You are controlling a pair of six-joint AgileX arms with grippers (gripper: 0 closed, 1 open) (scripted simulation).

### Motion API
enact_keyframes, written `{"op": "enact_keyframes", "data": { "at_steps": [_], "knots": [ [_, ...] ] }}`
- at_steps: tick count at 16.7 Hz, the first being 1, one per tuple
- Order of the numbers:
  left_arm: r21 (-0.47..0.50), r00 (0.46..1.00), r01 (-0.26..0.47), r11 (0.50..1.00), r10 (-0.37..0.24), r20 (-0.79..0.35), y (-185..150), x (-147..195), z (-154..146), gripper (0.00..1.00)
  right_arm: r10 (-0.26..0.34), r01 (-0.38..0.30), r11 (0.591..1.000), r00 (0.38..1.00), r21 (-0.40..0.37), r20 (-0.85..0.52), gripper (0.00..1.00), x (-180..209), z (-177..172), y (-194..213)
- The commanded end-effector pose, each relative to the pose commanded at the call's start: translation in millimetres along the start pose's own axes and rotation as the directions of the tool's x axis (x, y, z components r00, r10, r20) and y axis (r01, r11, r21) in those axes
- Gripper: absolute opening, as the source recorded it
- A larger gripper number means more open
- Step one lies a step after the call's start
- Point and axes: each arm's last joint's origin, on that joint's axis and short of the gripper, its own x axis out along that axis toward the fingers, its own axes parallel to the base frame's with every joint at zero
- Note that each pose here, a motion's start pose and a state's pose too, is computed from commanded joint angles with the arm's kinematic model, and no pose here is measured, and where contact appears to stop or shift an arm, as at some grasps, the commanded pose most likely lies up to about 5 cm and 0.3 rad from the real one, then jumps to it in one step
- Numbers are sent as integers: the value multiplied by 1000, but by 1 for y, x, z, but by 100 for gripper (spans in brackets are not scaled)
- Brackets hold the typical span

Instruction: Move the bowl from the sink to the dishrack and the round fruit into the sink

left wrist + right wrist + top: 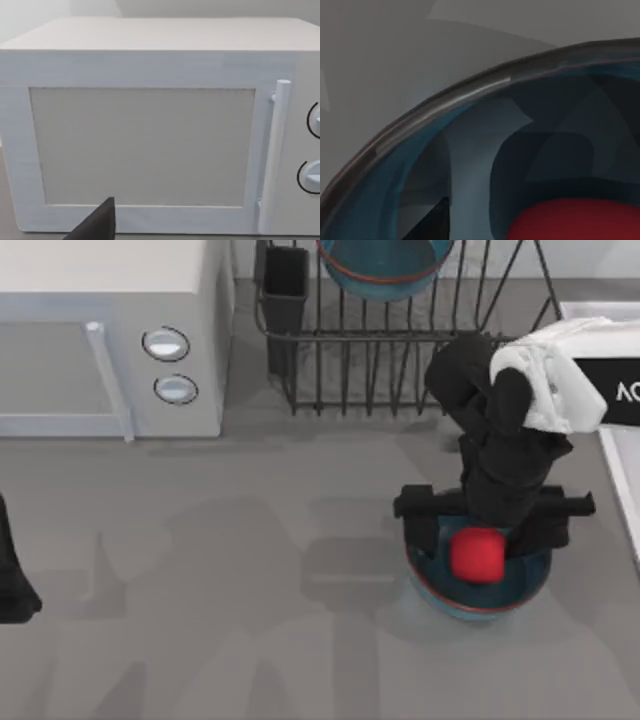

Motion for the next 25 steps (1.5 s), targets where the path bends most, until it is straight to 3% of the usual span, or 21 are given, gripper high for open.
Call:
{"op": "enact_keyframes", "data": {
  "at_steps": [5,18,25],
  "knots": [
    [0,1000,0,1000,0,0,0,0,0,100,-3,3,1000,1000,-1,-3,100,7,-1,0],
    [0,1000,0,1000,0,0,0,0,0,100,-3,3,1000,1000,-1,-3,2,7,-1,0],
    [0,1000,0,1000,0,0,0,0,0,100,-3,3,1000,1000,-1,-3,0,7,-1,0]
  ]
}}
